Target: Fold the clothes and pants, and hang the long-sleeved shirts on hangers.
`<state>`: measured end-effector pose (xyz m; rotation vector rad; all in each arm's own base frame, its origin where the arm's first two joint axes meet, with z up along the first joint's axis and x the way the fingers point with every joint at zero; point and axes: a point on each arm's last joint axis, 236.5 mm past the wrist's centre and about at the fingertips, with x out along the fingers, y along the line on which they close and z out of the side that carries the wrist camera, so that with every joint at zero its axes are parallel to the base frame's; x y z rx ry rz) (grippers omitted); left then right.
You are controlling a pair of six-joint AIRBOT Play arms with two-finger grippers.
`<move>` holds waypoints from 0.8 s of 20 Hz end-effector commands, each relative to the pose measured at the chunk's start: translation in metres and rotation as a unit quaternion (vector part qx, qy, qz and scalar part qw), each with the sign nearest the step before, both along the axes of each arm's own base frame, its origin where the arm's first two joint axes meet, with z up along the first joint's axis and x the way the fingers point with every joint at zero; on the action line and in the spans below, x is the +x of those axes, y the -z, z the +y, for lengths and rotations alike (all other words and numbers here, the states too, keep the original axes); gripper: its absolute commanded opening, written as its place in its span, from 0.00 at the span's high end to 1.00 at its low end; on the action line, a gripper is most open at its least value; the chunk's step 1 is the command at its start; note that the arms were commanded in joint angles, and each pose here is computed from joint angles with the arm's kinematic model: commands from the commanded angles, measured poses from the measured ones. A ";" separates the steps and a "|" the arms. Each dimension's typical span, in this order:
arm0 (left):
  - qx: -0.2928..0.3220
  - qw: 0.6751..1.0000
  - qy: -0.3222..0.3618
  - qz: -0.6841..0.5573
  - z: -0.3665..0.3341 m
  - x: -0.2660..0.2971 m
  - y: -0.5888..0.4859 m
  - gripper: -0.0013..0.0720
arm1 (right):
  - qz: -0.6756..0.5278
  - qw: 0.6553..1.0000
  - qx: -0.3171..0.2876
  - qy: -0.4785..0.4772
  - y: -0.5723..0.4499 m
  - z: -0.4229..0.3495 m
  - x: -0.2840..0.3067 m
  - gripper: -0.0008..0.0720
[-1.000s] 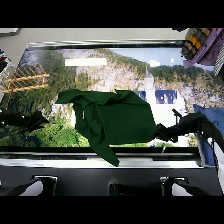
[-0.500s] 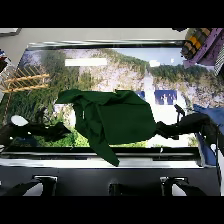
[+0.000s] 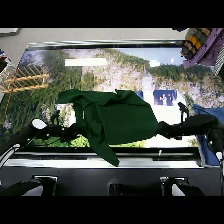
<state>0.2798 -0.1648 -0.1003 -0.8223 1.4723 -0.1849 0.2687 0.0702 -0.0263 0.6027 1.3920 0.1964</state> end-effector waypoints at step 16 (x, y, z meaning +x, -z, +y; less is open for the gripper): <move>0.047 0.921 -0.114 -0.370 0.126 0.120 -0.293 0.97 | -0.406 0.913 -0.040 0.026 -0.258 -0.007 0.075 0.95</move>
